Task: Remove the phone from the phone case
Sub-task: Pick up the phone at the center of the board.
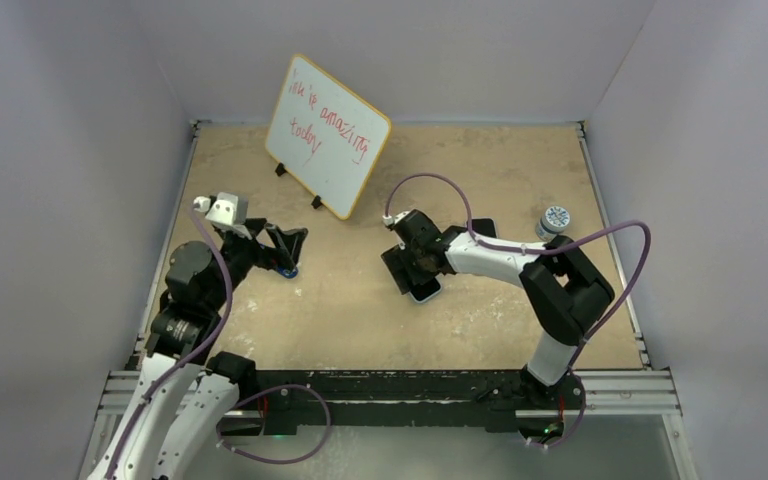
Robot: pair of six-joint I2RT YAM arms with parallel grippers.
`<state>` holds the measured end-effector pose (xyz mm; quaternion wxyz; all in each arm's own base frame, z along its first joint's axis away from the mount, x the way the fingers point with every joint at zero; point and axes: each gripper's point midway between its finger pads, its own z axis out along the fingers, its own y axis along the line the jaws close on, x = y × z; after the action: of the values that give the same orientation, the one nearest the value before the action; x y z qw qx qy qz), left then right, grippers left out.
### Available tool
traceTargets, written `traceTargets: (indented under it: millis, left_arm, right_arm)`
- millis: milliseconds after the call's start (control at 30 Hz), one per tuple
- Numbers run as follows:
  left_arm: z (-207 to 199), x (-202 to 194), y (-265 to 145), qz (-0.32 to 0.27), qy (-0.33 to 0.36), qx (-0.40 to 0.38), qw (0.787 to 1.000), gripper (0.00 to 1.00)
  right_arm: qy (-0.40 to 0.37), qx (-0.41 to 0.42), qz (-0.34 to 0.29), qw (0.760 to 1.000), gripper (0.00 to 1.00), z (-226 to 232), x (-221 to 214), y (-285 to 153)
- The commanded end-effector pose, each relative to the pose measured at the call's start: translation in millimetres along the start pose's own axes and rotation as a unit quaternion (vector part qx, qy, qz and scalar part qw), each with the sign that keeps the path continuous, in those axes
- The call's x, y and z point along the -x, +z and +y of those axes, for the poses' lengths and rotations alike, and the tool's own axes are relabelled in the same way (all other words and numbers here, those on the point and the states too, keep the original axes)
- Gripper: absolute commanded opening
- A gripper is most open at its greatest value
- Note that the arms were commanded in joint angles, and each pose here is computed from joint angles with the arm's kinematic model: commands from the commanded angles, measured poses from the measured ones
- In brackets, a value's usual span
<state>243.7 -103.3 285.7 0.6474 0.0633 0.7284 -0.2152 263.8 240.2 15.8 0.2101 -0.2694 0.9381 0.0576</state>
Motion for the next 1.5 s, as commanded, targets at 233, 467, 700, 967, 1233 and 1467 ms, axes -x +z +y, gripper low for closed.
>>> traceTargets:
  millis: [233,467,700,967,1233,1467]
  left_arm:
    - [-15.5,-50.1,31.1,0.102,-0.133,-0.027,0.986,0.92]
    - [-23.5,-90.1,52.3,0.153,-0.185,-0.052,0.969,0.91]
    - [-38.8,-121.1,64.5,0.173,-0.228,-0.066,0.956,0.9]
    - [-56.3,-145.9,80.4,0.187,-0.263,-0.055,0.945,0.89]
    - [-52.0,-160.7,87.6,0.173,-0.317,-0.008,0.932,0.85]
    - [-57.6,-176.8,91.4,0.18,-0.331,0.015,0.926,0.84]
  right_arm:
    - [0.028,0.034,-0.009,0.999,0.58,13.2,-19.2,6.1]
    - [0.051,0.069,-0.051,0.995,0.29,25.4,-6.0,0.9]
    - [0.063,0.109,-0.071,0.989,0.04,39.0,-1.7,-1.3]
    - [0.103,0.176,-0.1,0.974,0.0,62.0,7.9,-8.8]
    - [0.14,0.198,-0.116,0.963,0.0,69.0,11.3,-11.2]
    - [0.149,0.219,-0.111,0.958,0.0,77.3,10.8,-6.8]
